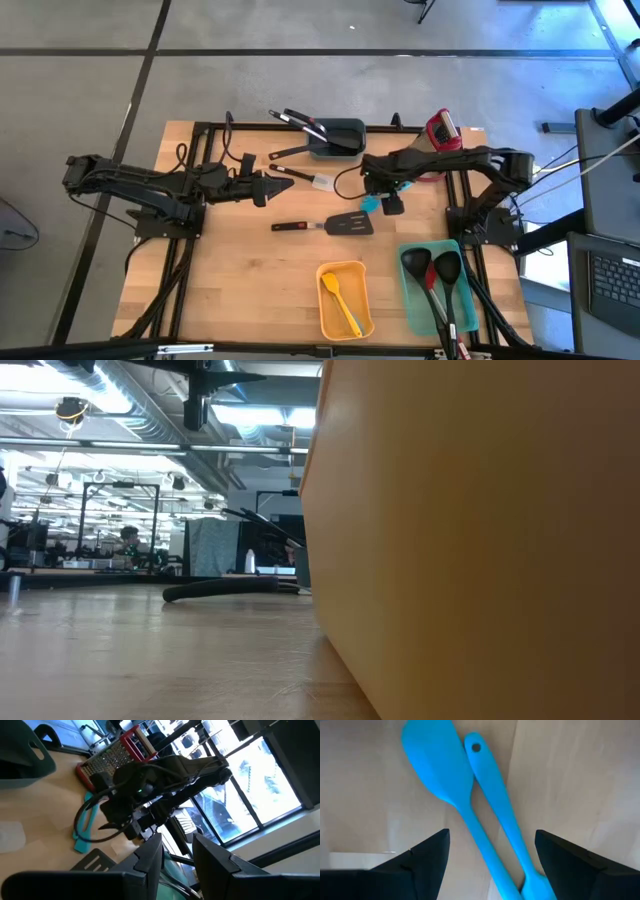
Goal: Pick & Place Kitchen Items
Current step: Put the small blue spatula into the yellow bin
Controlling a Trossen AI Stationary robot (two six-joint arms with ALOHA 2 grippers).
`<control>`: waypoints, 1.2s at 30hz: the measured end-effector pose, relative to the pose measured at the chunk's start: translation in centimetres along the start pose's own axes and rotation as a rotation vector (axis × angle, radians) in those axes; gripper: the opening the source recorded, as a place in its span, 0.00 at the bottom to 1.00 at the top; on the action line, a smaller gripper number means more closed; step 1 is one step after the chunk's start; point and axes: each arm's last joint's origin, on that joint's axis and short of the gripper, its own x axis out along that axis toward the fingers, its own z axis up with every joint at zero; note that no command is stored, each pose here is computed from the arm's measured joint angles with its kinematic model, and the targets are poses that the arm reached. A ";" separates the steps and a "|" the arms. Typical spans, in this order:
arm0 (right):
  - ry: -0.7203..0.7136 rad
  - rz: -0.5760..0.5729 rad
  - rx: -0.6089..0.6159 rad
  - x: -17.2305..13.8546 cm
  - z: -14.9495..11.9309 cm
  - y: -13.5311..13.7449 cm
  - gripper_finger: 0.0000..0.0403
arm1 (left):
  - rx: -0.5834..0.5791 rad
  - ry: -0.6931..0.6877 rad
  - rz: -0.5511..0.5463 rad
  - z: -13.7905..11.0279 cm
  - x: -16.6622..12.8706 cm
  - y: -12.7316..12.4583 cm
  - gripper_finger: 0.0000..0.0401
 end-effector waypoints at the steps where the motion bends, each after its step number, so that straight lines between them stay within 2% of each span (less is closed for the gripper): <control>1: 0.017 -0.008 -0.003 0.4 0.1 0.0 0.73 | 0.004 0.000 0.000 0.0 0.0 0.0 0.26; 7: 0.045 -0.045 0.007 1.7 0.3 -0.7 0.73 | 0.006 0.001 0.001 0.0 0.0 0.0 0.25; 19: 0.038 -0.063 0.103 2.9 -0.4 -1.8 0.72 | 0.006 -0.009 0.007 0.2 0.1 0.1 0.26; 27: 0.028 -0.057 0.163 3.8 -1.2 -1.3 0.58 | 0.005 -0.026 0.019 0.5 0.1 0.4 0.25; 36: -0.016 -0.001 0.268 4.0 -1.0 -1.1 0.36 | 0.004 -0.048 0.034 0.6 0.2 0.4 0.24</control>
